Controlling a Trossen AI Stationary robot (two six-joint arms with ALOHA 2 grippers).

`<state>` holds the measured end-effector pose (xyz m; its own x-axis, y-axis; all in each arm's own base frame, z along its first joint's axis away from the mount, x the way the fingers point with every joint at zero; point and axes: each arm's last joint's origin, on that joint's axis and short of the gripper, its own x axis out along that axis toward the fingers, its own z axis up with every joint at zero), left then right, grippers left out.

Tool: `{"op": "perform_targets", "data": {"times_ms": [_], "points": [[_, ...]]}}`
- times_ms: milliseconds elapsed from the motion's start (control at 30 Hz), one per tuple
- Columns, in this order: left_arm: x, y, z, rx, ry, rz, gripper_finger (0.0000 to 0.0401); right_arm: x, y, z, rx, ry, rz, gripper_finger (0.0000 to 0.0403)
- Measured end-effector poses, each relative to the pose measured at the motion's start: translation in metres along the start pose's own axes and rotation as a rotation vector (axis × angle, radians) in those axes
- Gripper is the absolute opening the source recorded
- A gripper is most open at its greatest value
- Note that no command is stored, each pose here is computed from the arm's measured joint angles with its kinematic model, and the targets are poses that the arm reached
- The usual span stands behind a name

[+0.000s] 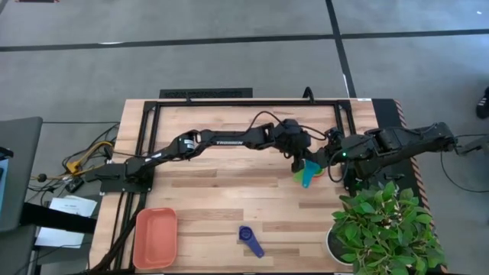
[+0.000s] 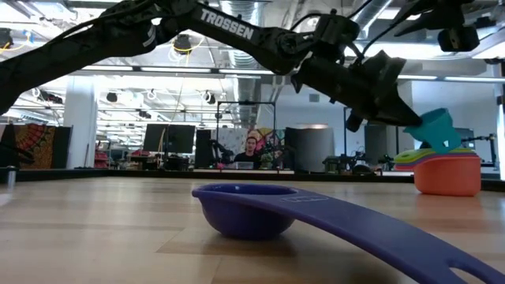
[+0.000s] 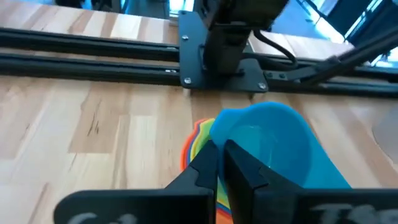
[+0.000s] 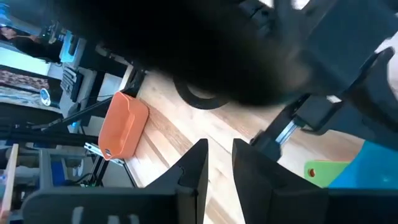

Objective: Nest measuring cups in basket
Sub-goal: Stack the light blue measuring cup on top of the green measuring cup

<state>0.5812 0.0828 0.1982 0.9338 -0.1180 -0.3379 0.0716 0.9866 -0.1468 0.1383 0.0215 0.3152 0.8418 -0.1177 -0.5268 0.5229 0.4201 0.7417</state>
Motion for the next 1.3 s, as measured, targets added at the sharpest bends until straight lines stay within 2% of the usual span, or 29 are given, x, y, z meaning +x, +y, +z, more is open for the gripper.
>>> {"op": "perform_targets", "data": {"times_ms": [300,700,867,1000,1133,1300], "points": [[0.0,0.001,0.0,-0.022,0.001,0.043,0.0005,0.0,0.0,0.0,0.004,0.005,0.001,0.0097],[0.0,0.0,-0.001,-0.046,0.011,0.0,0.0103,0.0,0.0,0.0,-0.001,0.01,0.001,0.0097],[-0.005,0.007,-0.004,-0.153,0.082,-0.014,0.012,0.0,-0.002,-0.002,-0.015,0.028,-0.019,0.0097],[-0.023,0.014,0.0,-0.227,0.215,0.013,0.0114,-0.002,-0.016,-0.01,-0.018,0.118,-0.154,0.0097],[-0.042,0.019,0.007,-0.189,0.319,0.078,0.0091,-0.003,-0.03,-0.022,-0.021,0.238,-0.338,0.0097],[-0.044,0.022,-0.003,-0.207,0.397,0.087,0.0058,0.005,-0.046,-0.041,-0.076,0.415,-0.583,0.0081]]}}
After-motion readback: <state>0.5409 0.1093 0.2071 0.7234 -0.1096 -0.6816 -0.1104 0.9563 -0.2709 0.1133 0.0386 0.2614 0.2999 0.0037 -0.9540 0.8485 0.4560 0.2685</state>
